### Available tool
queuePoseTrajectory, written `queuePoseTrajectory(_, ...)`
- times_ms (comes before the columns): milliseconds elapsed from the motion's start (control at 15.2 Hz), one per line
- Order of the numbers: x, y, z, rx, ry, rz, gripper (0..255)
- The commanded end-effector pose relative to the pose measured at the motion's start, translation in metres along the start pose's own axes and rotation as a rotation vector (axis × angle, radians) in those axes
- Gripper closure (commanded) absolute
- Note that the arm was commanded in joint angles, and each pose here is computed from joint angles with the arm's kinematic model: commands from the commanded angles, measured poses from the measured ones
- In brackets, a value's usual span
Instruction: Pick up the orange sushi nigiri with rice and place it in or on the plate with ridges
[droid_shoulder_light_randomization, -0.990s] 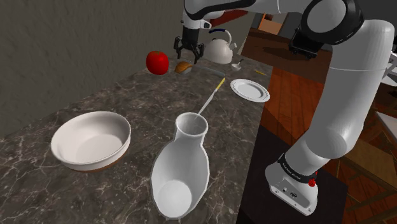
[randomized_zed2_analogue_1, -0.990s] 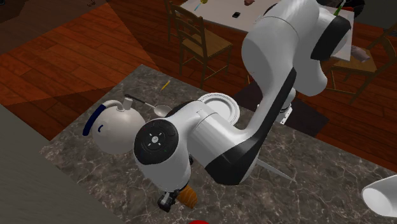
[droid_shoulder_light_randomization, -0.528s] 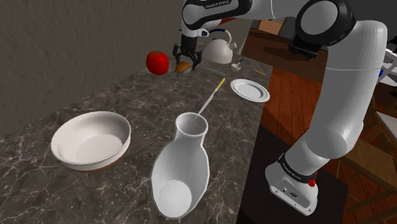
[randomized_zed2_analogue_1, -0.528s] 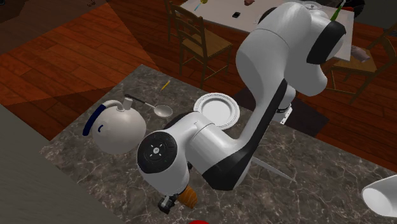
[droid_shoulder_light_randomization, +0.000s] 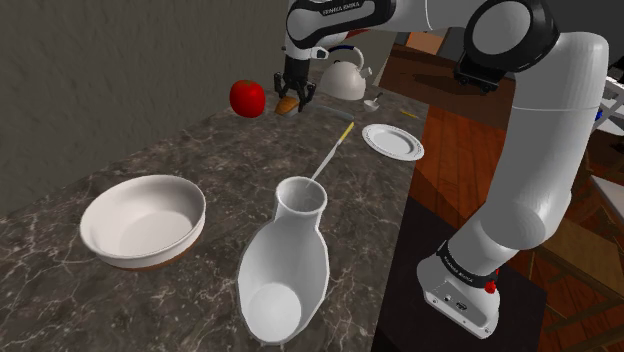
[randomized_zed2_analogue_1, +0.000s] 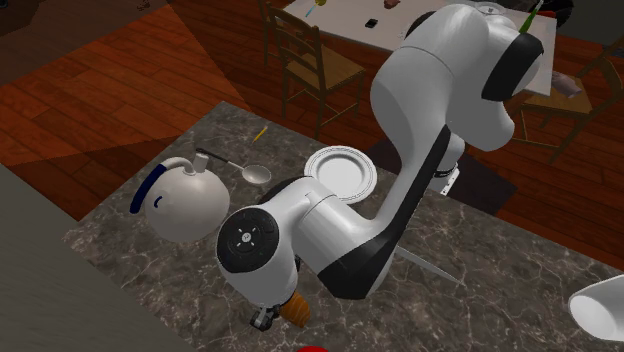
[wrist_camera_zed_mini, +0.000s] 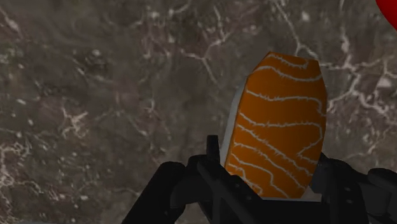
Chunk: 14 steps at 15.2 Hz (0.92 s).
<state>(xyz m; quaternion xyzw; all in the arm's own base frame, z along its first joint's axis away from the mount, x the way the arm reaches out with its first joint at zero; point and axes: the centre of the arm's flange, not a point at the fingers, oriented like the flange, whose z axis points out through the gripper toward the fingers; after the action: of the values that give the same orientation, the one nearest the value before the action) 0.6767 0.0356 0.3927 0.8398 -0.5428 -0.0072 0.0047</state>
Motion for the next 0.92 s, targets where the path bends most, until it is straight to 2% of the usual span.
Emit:
queuePoseTrajectory(0,0.000,0.000,0.000,0.000,0.000,0.000,255)
queuePoseTrajectory(528,0.000,0.000,0.000,0.000,0.000,0.000,255)
queuePoseTrajectory(858,0.000,0.000,-0.026,0.000,0.000,0.000,255)
